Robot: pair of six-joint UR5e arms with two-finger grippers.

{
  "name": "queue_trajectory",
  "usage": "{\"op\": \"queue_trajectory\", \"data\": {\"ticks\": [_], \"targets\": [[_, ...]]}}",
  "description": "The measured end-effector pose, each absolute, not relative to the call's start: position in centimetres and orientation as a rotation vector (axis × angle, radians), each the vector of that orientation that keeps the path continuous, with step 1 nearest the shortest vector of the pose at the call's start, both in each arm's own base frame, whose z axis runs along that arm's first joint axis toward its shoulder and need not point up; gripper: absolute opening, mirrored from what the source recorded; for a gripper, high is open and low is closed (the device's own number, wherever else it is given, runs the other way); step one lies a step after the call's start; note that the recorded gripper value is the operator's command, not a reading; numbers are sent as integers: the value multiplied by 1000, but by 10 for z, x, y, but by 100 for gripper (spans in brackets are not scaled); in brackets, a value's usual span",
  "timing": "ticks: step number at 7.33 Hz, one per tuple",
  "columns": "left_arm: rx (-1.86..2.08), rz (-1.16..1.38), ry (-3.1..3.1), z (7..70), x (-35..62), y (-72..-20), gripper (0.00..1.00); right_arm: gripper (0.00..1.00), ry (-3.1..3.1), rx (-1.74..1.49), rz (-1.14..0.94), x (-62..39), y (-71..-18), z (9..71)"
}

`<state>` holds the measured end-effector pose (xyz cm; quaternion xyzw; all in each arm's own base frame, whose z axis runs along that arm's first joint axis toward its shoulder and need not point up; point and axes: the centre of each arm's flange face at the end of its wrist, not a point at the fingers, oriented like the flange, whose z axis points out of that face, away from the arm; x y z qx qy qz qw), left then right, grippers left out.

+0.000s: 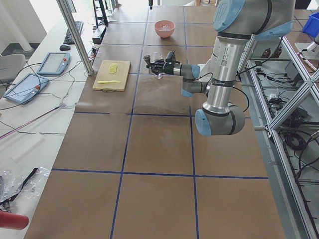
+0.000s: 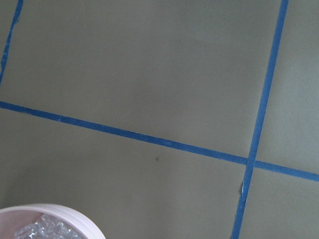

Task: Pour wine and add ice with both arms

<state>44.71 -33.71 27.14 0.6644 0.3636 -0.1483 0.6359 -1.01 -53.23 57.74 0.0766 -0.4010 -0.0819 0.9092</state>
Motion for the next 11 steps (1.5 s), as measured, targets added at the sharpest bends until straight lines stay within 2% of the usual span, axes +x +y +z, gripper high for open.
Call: {"op": "queue_trajectory", "data": {"ticks": [3,7,11], "targets": [[1593,-170,710,239,439,-327,0,100,-827,157,-167,-10,-532,578],[1539,-182,841,235,453,-321,0,100,-830,166,-169,-10,-531,572],[1575,199,672,218,461,-320,0,100,-831,170,-166,-10,-531,569]]}}
